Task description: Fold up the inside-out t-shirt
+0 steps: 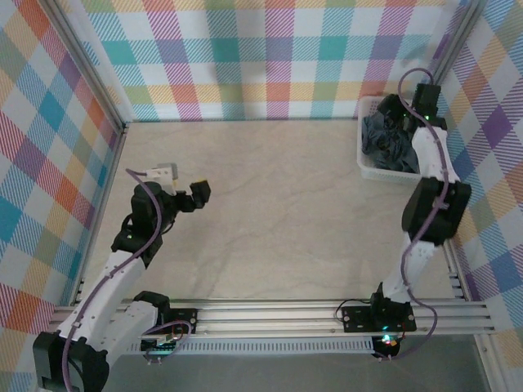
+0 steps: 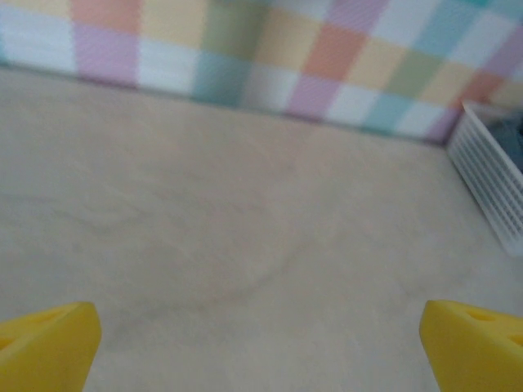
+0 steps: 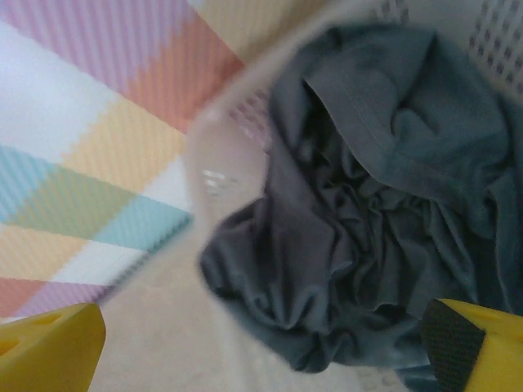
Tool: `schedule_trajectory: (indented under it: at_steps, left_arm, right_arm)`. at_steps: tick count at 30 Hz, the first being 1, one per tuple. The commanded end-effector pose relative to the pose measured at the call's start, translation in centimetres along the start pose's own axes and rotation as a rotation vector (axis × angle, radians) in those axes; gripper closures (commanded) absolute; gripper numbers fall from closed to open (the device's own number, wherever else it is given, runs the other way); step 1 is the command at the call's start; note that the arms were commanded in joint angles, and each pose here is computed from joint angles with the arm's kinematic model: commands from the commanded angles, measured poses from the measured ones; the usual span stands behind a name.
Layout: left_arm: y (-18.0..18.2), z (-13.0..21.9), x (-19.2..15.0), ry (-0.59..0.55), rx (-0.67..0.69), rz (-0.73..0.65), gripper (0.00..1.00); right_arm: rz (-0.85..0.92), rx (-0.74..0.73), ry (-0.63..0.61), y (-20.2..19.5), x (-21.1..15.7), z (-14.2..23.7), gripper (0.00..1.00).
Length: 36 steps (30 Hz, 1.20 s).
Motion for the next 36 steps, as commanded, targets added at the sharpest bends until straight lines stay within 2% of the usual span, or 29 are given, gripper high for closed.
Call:
schedule_trajectory:
  at_steps: [1, 3, 5, 6, 7, 8, 9, 12, 17, 22, 25, 26, 28, 30, 33, 36]
  left_arm:
    - [-1.9, 0.0, -0.7, 0.09, -0.148, -0.01, 0.0]
    - [-2.2, -0.4, -1.2, 0.105, -0.168, -0.021, 0.0]
    - [-2.3, -0.7, -1.4, 0.114, -0.171, -0.017, 0.0]
    - [-2.3, -0.8, -1.4, 0.114, -0.168, -0.009, 0.0]
    - [-2.2, -0.8, -1.2, 0.11, -0.159, 0.006, 0.0]
    - [-2.1, -0.7, -1.0, 0.108, -0.138, 0.033, 0.0]
    - [-1.9, -0.6, -0.6, 0.107, -0.107, 0.059, 0.0]
    - [-1.4, -0.2, 0.5, 0.103, -0.032, 0.128, 0.0]
    - [-1.9, 0.4, 3.0, 0.036, -0.072, 0.111, 0.05]
    - [-2.7, 1.0, 6.1, 0.029, -0.116, 0.122, 0.06]
    - [-3.2, 1.8, 7.5, 0.042, -0.158, 0.117, 0.04]
    - [-3.3, 1.9, 7.7, 0.036, -0.161, 0.117, 0.03]
    - [-3.3, 2.4, 8.2, 0.025, -0.16, 0.114, 0.0]
    - [-3.3, 2.6, 8.4, 0.022, -0.152, 0.115, 0.0]
    - [-2.8, 2.9, 8.2, 0.048, -0.09, 0.125, 0.0]
    - [-1.9, 3.1, 7.5, 0.076, 0.004, 0.129, 0.0]
  right_arm:
    - [-0.063, -0.029, 0.252, -1.1, -2.0, -4.9, 0.0]
    - [-0.072, -0.035, 0.324, -0.9, -2.7, -7.8, 0.0]
    - [-0.076, -0.048, 0.341, -0.8, -3.0, -9.5, 0.13]
    - [-0.079, -0.029, 0.356, -0.6, -3.1, -10.2, 0.35]
    - [-0.082, 0.0, 0.356, -0.1, -2.8, -10.1, 0.63]
    - [-0.076, 0.014, 0.349, 0.5, -2.4, -9.5, 0.85]
    - [-0.06, 0.027, 0.329, 1.4, -1.8, -8.2, 1.0]
    - [0.036, 0.08, 0.263, 4.8, -0.5, -3.0, 1.0]
    - [0.23, 0.282, 0.116, 11.8, -0.5, 8.7, 1.0]
    - [0.376, 0.621, -0.047, 19.8, -1.1, 24.2, 1.0]
    - [0.401, 0.828, -0.126, 22.1, -1.7, 32.4, 1.0]
    - [0.381, 0.872, -0.124, 22.3, -1.8, 33.7, 1.0]
    - [0.331, 0.918, -0.077, 22.3, -2.2, 34.4, 1.0]
    - [0.307, 0.923, 0.02, 22.2, -3.4, 33.3, 1.0]
    - [0.325, 0.787, 0.174, 21.4, -6.9, 28.8, 1.0]
    - [0.33, 0.564, 0.337, 18.3, -11.1, 22.3, 0.9]
Point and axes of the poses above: each hand's point on the last joint's axis, 136 mm out from that joint toward the fingers, its own z axis back along the fingers, its own y axis along the line the jaws close on, x = y × z, the point moved 8 cm from there along z, back along the fingers, and after that the axes turned 13 degrees about -z, right-handed, at the moved point
